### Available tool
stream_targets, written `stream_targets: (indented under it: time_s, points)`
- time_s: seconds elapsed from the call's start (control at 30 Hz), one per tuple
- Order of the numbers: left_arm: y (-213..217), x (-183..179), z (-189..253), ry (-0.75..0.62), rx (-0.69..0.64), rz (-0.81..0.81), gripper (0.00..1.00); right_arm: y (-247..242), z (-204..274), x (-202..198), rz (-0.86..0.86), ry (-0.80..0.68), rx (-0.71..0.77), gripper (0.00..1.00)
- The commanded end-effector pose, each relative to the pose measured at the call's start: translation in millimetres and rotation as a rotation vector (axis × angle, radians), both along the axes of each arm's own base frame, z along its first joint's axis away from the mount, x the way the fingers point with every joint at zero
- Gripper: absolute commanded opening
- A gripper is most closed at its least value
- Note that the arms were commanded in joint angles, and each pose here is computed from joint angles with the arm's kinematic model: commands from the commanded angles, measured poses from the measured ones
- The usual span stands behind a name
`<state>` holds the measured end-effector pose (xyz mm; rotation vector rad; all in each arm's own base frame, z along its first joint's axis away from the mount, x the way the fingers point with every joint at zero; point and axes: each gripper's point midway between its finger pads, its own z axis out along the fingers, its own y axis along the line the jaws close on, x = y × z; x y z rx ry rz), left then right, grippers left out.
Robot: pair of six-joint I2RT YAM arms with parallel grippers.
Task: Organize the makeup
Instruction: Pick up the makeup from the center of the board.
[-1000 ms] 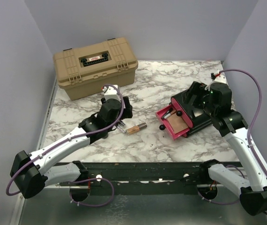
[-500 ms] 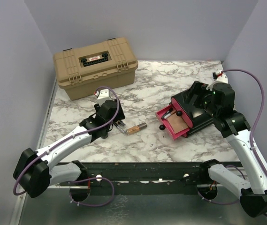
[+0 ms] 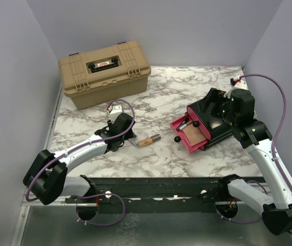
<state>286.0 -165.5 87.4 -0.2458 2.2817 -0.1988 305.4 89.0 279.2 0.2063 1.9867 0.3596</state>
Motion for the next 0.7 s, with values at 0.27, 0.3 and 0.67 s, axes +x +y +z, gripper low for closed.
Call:
stream_targets:
  time_s: [0.27, 0.3, 0.67]
  points:
    - [-10, -14, -44, 0.114, -0.101, 0.050, 0.48, -3, 15, -1, 0.004, -0.041, -0.010, 0.93]
    - [-10, -14, -44, 0.110, -0.108, 0.057, 0.48, -3, 15, -2, 0.005, -0.042, -0.010, 0.93]
    - [-12, -9, -52, 0.114, -0.099, 0.066, 0.45, -4, 14, -1, 0.001, -0.041, -0.013, 0.93]
